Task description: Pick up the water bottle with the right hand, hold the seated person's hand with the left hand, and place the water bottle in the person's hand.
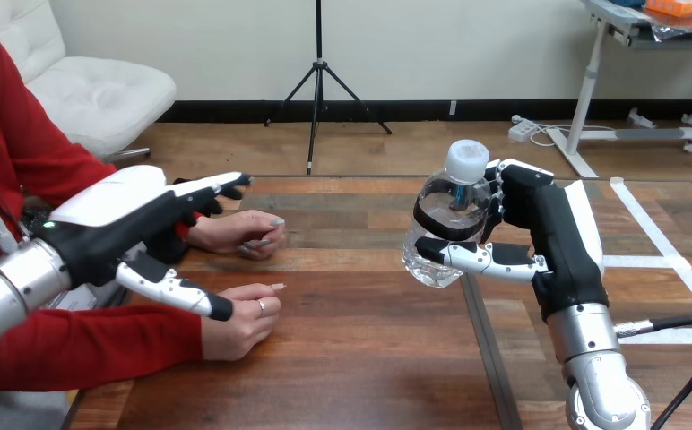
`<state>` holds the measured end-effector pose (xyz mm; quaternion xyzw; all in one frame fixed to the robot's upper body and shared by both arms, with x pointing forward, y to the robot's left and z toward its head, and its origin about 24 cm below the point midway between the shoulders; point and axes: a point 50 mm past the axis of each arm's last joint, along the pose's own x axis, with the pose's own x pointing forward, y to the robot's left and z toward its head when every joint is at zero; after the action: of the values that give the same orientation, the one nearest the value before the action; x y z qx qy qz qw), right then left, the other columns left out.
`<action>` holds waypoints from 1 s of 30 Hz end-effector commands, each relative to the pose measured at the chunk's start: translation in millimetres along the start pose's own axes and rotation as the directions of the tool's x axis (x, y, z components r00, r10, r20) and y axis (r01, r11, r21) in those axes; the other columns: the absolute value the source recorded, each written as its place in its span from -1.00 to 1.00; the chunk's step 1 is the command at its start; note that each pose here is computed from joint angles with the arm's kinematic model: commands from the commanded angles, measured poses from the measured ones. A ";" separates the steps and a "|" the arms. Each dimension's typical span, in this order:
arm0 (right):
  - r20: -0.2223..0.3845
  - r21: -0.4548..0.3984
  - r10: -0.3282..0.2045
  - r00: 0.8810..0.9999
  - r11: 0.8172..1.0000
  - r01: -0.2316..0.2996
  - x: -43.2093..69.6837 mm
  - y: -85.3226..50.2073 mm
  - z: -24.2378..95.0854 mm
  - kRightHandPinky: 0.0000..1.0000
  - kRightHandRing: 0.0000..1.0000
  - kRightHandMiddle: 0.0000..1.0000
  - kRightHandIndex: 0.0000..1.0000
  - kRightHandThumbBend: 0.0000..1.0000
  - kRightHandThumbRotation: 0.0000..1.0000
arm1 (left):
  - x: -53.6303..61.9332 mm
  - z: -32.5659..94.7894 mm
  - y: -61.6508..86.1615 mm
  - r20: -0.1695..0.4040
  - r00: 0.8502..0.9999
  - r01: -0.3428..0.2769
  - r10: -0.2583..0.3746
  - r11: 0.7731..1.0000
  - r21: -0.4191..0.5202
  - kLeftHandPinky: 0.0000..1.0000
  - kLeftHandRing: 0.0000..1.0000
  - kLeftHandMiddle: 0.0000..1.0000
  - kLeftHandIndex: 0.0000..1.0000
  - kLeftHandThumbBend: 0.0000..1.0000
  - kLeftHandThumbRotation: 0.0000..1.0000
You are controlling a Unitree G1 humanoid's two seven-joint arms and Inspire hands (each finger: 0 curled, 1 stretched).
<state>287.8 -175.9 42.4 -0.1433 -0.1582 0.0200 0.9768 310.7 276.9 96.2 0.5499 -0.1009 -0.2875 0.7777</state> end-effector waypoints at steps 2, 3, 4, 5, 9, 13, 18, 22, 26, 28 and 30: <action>0.158 0.037 -0.058 0.986 0.998 0.053 22.6 -5.0 30.8 -0.45 -0.33 -0.04 -0.04 0.81 -1.00 | 2.9 -2.2 23.9 -0.028 1.000 -0.010 0.011 1.000 0.024 0.50 0.71 0.81 0.87 1.00 -0.02; 0.160 0.042 -0.061 0.985 0.998 0.055 22.8 -5.4 31.8 -0.45 -0.32 -0.04 -0.04 0.81 -1.00 | 2.7 -2.9 23.7 -0.033 0.999 -0.005 0.006 1.000 0.024 0.51 0.71 0.81 0.87 1.00 -0.02; 0.162 0.045 -0.063 0.985 0.997 0.056 22.9 -5.7 32.5 -0.45 -0.32 -0.04 -0.04 0.81 -1.00 | 2.6 -3.2 23.6 -0.036 0.999 -0.003 0.004 1.000 0.025 0.51 0.72 0.81 0.87 1.00 -0.03; 0.164 0.048 -0.064 0.984 0.997 0.057 22.8 -6.0 32.9 -0.45 -0.32 -0.04 -0.04 0.82 -1.00 | 2.5 -3.4 23.5 -0.037 0.999 -0.002 0.003 1.000 0.025 0.52 0.72 0.81 0.87 1.00 -0.03; 0.174 0.057 -0.069 0.982 0.997 0.060 22.9 -7.5 35.9 -0.44 -0.32 -0.04 -0.04 0.82 -1.00 | 3.5 -5.8 23.3 -0.067 0.997 0.033 -0.029 0.998 0.053 0.52 0.74 0.82 0.87 1.00 -0.03; 0.185 0.060 -0.072 0.980 0.996 0.062 22.8 -8.7 38.8 -0.44 -0.32 -0.04 -0.04 0.80 -1.00 | 4.0 -7.3 24.3 -0.090 0.995 0.059 -0.051 0.995 0.086 0.55 0.77 0.84 0.89 1.00 -0.03; 0.193 0.061 -0.085 0.978 0.995 0.074 22.7 -10.4 43.0 -0.43 -0.31 -0.05 -0.04 0.79 -1.00 | 5.0 -9.7 25.1 -0.121 0.990 0.091 -0.076 0.988 0.125 0.59 0.81 0.86 0.90 1.00 0.00; 0.200 0.059 -0.098 0.975 0.994 0.088 22.8 -11.9 46.5 -0.44 -0.31 -0.05 -0.05 0.79 -1.00 | 5.6 -11.2 26.5 -0.141 0.985 0.117 -0.097 0.982 0.147 0.64 0.84 0.87 0.91 1.00 0.02; 0.201 0.060 -0.109 0.974 0.993 0.099 22.6 -13.2 49.7 -0.45 -0.32 -0.06 -0.06 0.79 -1.00 | 6.2 -12.6 29.1 -0.167 0.978 0.154 -0.126 0.974 0.167 0.69 0.86 0.88 0.92 1.00 0.04; 0.205 0.048 -0.116 0.972 0.993 0.109 22.2 -14.0 52.0 -0.45 -0.32 -0.06 -0.06 0.79 -1.00 | 6.4 -13.4 30.6 -0.181 0.974 0.171 -0.140 0.970 0.172 0.71 0.87 0.89 0.93 1.00 0.04; 0.208 0.040 -0.123 0.970 0.992 0.117 21.9 -14.8 53.9 -0.45 -0.32 -0.06 -0.06 0.79 -1.00 | 6.4 -13.6 31.8 -0.189 0.970 0.187 -0.152 0.965 0.184 0.73 0.88 0.89 0.93 1.00 0.02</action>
<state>289.0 -170.8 72.9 -0.1234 -0.2115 0.0045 0.9695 316.2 288.3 81.3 0.6226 0.0141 -0.3252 0.7116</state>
